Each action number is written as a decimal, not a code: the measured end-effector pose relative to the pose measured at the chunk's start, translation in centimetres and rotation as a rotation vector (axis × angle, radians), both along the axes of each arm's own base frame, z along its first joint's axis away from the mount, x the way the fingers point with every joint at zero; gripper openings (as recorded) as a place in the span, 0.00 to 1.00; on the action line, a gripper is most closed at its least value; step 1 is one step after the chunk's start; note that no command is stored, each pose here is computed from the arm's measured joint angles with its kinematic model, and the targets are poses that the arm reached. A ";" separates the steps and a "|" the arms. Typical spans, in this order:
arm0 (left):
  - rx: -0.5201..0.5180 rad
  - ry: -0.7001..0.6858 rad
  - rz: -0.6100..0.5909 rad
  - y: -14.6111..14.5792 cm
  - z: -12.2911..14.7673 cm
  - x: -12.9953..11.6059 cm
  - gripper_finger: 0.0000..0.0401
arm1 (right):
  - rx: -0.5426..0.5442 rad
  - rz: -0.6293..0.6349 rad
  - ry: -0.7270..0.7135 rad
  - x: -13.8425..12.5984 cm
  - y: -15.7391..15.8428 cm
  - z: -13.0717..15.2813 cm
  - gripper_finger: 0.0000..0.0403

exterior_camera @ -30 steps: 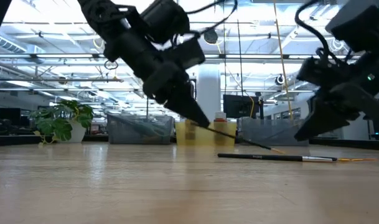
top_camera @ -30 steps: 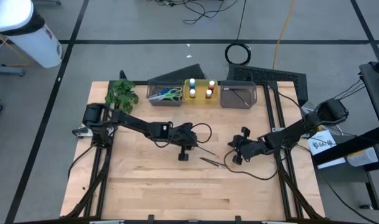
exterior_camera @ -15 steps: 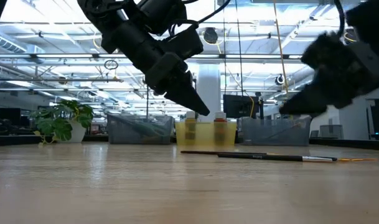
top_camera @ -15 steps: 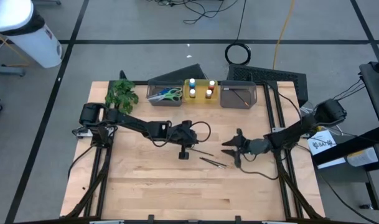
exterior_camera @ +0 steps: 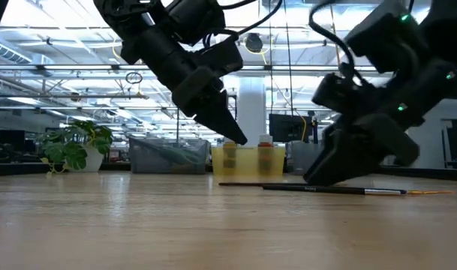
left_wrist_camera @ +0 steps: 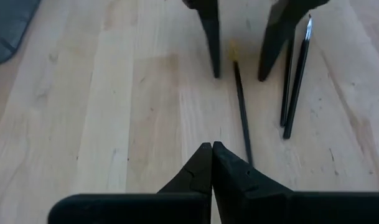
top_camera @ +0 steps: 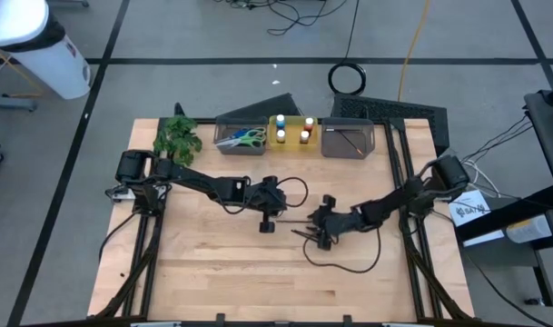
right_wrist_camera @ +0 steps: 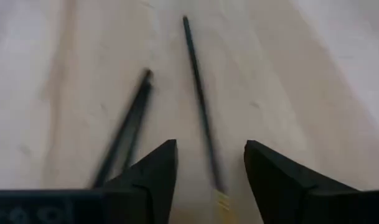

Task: Pick & Place Paint Supplies
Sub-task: Put the top gold paintbrush into the right black bin

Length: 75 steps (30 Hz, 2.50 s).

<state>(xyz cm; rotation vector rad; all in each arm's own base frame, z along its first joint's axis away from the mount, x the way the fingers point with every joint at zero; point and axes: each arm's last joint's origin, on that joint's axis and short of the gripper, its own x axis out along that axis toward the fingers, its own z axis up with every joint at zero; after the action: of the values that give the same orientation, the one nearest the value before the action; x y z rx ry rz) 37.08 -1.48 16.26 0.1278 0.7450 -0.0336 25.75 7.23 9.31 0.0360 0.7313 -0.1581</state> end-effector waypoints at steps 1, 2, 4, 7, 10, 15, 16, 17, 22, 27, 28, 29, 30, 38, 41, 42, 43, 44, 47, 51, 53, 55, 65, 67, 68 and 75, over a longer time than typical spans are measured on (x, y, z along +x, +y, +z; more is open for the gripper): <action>0.002 0.007 0.002 0.0 -0.1 0.0 0.02 | 0.020 0.012 0.007 0.1 -0.1 -0.3 0.42; 0.004 0.012 0.005 0.0 -0.1 -0.1 0.02 | 0.036 0.025 0.026 0.1 -0.1 -0.6 0.40; 0.001 0.016 0.009 0.0 -0.1 -0.1 0.02 | 0.055 0.032 0.064 0.1 -0.2 -1.4 0.35; -0.005 0.014 0.015 0.0 -0.1 -0.1 0.02 | 0.036 0.033 0.156 -0.4 -0.4 -2.6 0.25; -0.006 0.015 0.015 0.0 -0.1 -0.1 0.02 | 0.000 0.050 0.223 -0.7 -0.8 -3.4 0.11; -0.006 0.012 0.016 0.0 -0.1 -0.1 0.02 | -0.004 0.056 0.252 -0.8 -1.8 -4.1 0.02; -0.006 0.013 0.016 0.0 -0.1 -0.1 0.02 | -0.001 0.060 0.254 -0.8 -2.0 -4.1 0.02; -0.006 0.013 0.016 0.0 -0.1 -0.1 0.02 | -0.002 0.064 0.251 -0.8 -2.1 -4.1 0.01; -0.008 0.015 0.018 0.0 -0.1 -0.1 0.02 | -0.029 0.100 0.135 -0.1 -2.2 -3.1 0.01; -0.008 0.016 0.018 0.0 -0.1 -0.1 0.02 | -0.070 0.124 0.006 0.2 -2.0 -0.4 0.00; -0.008 0.015 0.018 0.0 -0.1 -0.1 0.02 | -0.078 0.128 -0.001 0.2 -1.9 0.0 0.00; -0.008 0.015 0.017 0.0 -0.1 -0.1 0.02 | -0.081 0.131 -0.011 0.1 -1.9 0.3 0.00; -0.008 0.015 0.018 0.0 -0.1 -0.1 0.02 | -0.087 0.133 -0.013 -0.2 -1.9 0.6 0.00; -0.013 0.005 0.023 0.0 -0.1 0.0 0.02 | -0.102 0.100 -0.090 -1.6 -2.3 2.6 0.00; -0.013 0.005 0.023 0.0 -0.1 0.0 0.02 | -0.098 0.086 -0.126 -2.0 -2.4 3.2 0.00; -0.014 0.002 0.023 0.0 0.0 0.0 0.02 | -0.105 0.074 -0.132 -2.4 -2.6 3.3 0.00; -0.014 0.001 0.023 0.0 0.0 0.0 0.02 | -0.112 0.063 -0.129 -2.7 -2.8 3.3 0.00; -0.014 0.002 0.023 0.0 0.0 0.0 0.02 | -0.111 0.055 -0.133 -2.9 -3.0 3.4 0.00; -0.014 -0.008 0.023 0.0 0.0 0.1 0.02 | -0.103 0.005 -0.137 -3.7 -4.0 3.8 0.00; -0.014 -0.016 0.023 0.0 0.1 0.1 0.02 | -0.112 -0.044 -0.154 -4.7 -5.4 4.5 0.00; -0.014 -0.017 0.023 0.1 0.1 0.1 0.02 | -0.131 -0.058 -0.191 -4.8 -6.1 5.4 0.00; -0.011 -0.020 0.021 0.1 0.1 0.2 0.02 | -0.155 -0.077 -0.230 -5.1 -6.8 6.4 0.00; -0.012 -0.037 0.021 0.1 0.2 0.3 0.02 | -0.348 -0.331 -0.295 -8.1 -12.7 10.1 0.00; -0.011 -0.039 0.020 0.1 0.3 0.3 0.02 | -0.385 -0.400 -0.277 -8.8 -14.2 10.3 0.00; -0.011 -0.040 0.020 0.1 0.3 0.3 0.02 | -0.400 -0.430 -0.255 -9.2 -14.9 10.3 0.00; -0.010 -0.045 0.020 0.2 0.3 0.3 0.02 | -0.352 -0.537 -0.130 -11.1 -18.7 8.8 0.01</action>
<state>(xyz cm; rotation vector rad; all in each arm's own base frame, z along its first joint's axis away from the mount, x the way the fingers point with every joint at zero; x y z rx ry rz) 37.40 -1.28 16.55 0.1116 0.7015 -0.0152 14.67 -11.46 18.12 -0.0939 0.5419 -0.7883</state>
